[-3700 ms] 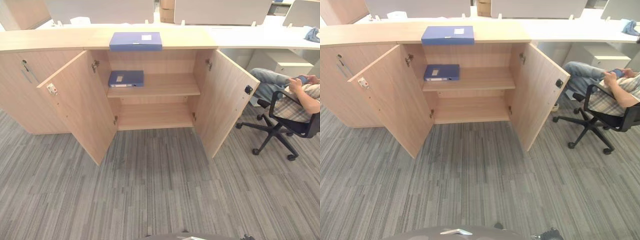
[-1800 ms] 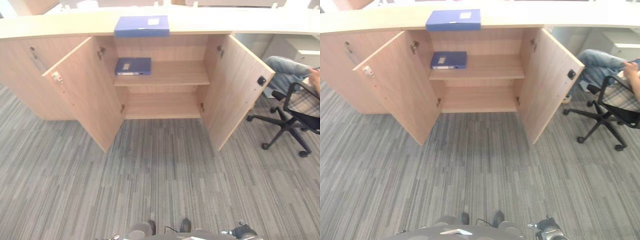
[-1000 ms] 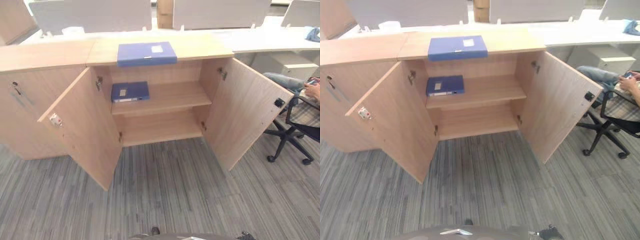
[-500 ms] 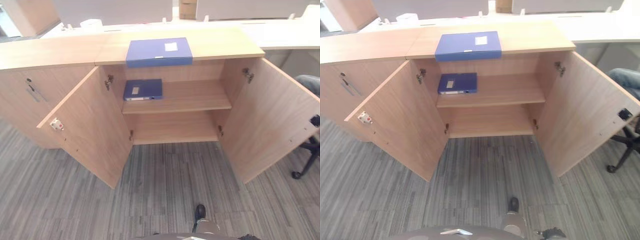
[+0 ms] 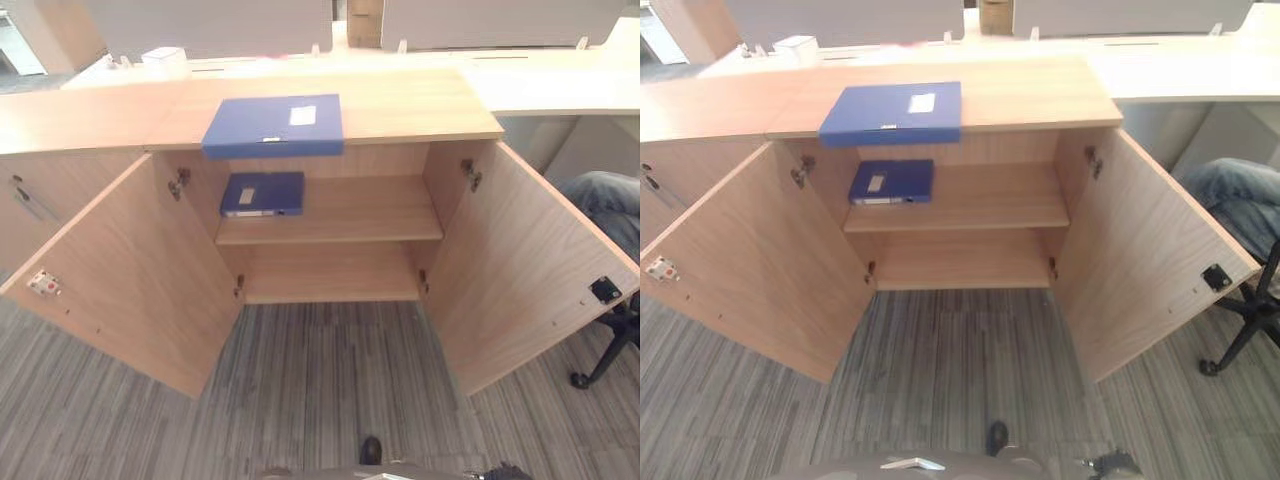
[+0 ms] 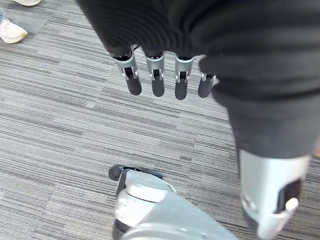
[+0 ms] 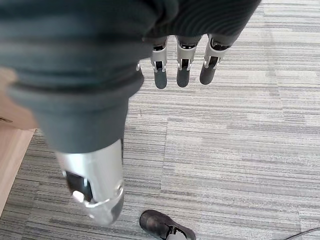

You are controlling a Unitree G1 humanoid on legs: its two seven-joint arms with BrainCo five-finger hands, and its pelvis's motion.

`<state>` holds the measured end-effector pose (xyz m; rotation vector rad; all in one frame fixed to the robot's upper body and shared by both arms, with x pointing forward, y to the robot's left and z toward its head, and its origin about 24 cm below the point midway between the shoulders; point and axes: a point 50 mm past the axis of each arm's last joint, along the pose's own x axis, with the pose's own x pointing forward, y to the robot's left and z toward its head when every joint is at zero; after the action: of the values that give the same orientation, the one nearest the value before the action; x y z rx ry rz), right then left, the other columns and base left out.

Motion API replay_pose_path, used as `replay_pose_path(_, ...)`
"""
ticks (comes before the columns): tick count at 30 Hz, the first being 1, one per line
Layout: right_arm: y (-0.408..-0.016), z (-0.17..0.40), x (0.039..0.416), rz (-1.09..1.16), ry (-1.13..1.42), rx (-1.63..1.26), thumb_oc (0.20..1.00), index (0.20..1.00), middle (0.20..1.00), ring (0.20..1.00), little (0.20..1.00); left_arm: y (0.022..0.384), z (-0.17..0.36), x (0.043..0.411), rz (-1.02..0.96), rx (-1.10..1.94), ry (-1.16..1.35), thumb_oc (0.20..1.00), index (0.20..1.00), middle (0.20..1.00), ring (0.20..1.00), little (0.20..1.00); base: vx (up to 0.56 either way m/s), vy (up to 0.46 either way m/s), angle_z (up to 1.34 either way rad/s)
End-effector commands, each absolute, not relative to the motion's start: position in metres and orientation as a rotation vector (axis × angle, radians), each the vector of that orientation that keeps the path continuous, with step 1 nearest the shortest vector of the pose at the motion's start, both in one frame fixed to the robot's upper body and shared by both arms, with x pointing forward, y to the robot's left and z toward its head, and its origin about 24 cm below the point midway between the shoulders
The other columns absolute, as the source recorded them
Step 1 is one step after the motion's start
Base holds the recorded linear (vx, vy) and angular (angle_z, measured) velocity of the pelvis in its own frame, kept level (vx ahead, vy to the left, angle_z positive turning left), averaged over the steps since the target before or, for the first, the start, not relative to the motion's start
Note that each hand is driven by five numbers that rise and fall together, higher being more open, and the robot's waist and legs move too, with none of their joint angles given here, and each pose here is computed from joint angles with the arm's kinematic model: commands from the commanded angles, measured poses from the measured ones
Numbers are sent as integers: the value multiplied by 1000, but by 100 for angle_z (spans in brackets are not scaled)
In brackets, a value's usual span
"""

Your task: Put the empty folder in the office cabinet

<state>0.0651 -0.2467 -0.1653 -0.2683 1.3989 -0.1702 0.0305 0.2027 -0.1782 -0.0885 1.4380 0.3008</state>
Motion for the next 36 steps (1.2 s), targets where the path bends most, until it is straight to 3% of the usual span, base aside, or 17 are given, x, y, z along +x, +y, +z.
replay_pose_path(1, -268, -158, 74, -222, 1391, -346, 1000, 1000, 1000, 1000, 1000, 227, -173, 41, 343, -19, 1400, 1000, 1000, 1000, 1000, 1000, 118, -106, -10)
replay_pose_path(17, -262, -162, 62, -201, 1439, -348, 1000, 1000, 1000, 1000, 1000, 217, -176, 24, 320, 0, 1449, 1000, 1000, 1000, 1000, 1000, 201, 127, -24)
replay_pose_path(36, -253, -162, 78, -235, 1386, -272, 1000, 1000, 1000, 1000, 1000, 237, -171, 42, 353, 38, 1385, 1000, 1000, 1000, 1000, 1000, 73, 158, -8)
